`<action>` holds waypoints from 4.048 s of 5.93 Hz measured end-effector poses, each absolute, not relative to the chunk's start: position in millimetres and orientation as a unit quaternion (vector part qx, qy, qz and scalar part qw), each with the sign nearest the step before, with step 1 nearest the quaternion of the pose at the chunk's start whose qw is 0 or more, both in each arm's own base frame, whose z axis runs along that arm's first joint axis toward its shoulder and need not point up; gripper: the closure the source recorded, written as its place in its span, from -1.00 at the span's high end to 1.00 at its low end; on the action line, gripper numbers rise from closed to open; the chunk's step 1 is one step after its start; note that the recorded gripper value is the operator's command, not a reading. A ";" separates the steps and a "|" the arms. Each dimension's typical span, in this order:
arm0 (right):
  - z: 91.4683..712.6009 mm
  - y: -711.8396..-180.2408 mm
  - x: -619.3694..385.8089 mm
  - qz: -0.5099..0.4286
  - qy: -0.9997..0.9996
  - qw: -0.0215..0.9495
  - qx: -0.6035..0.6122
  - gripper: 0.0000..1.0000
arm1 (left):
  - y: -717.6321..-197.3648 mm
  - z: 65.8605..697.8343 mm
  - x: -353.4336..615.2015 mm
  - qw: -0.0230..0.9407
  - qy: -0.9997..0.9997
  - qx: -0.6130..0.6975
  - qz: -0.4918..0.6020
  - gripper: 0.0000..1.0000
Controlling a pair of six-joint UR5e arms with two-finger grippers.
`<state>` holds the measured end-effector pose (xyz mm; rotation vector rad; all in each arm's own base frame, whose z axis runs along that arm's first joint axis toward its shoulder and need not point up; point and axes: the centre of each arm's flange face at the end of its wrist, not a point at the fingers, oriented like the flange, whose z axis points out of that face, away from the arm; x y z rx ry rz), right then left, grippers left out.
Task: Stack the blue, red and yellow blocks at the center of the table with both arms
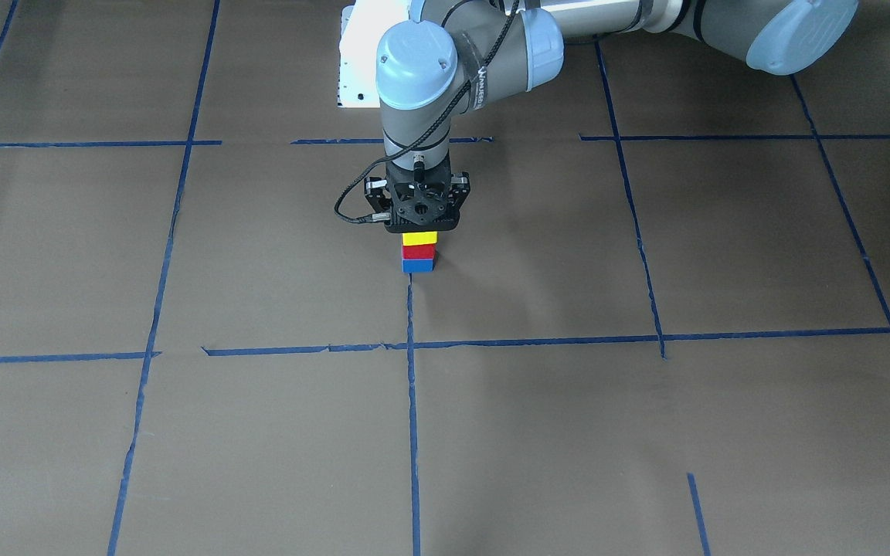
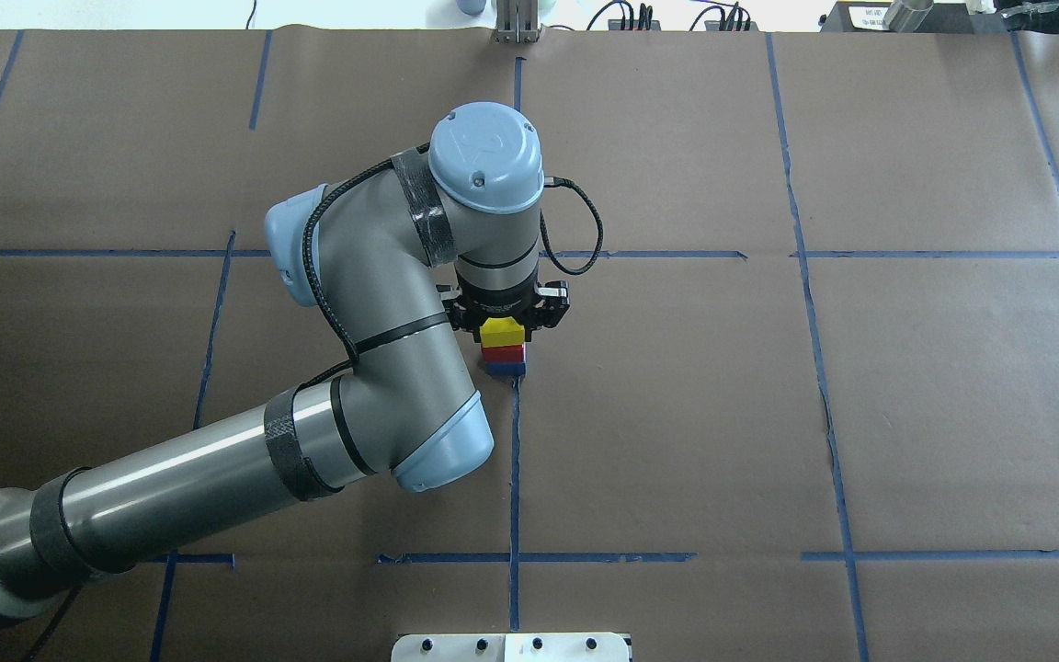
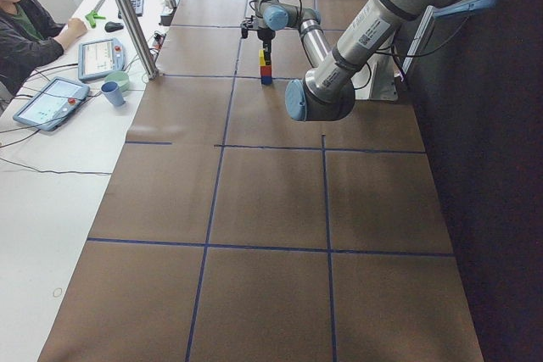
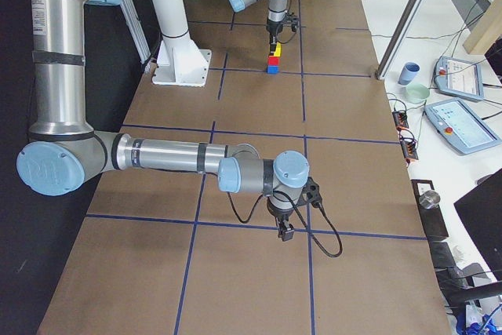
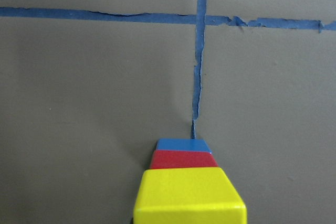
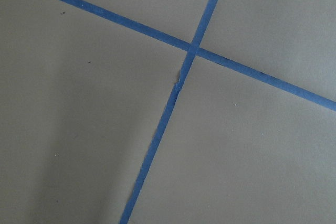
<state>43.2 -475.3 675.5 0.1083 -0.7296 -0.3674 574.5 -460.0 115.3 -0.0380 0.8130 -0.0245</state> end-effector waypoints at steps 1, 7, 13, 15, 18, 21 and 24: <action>675.6 -475.2 43.2 -0.178 -0.355 0.916 0.052 1.00 | -459.7 115.4 575.0 0.918 0.397 -0.018 -0.011 0.27; 675.6 -475.2 43.2 -0.178 -0.355 0.916 0.052 1.00 | -457.4 99.5 557.4 0.912 0.410 -0.005 -0.013 0.99; 673.7 -476.7 43.2 -0.178 -0.354 0.917 0.054 1.00 | -488.0 292.9 309.7 0.923 0.346 0.109 0.125 1.00; 673.1 -476.5 43.2 -0.178 -0.354 0.916 0.054 1.00 | -507.0 420.5 153.8 0.926 0.330 0.085 0.165 1.00; 674.7 -475.5 43.2 -0.178 -0.355 0.917 0.053 1.00 | -472.1 589.1 -21.6 0.924 0.359 0.035 0.129 1.00; 676.4 -475.1 43.3 -0.175 -0.354 0.917 0.050 1.00 | -420.0 656.6 -57.7 0.915 0.389 0.019 0.104 1.00; 676.6 -473.5 43.3 -0.151 -0.356 0.921 0.041 1.00 | -416.0 658.2 -61.1 0.921 0.374 0.018 0.102 1.00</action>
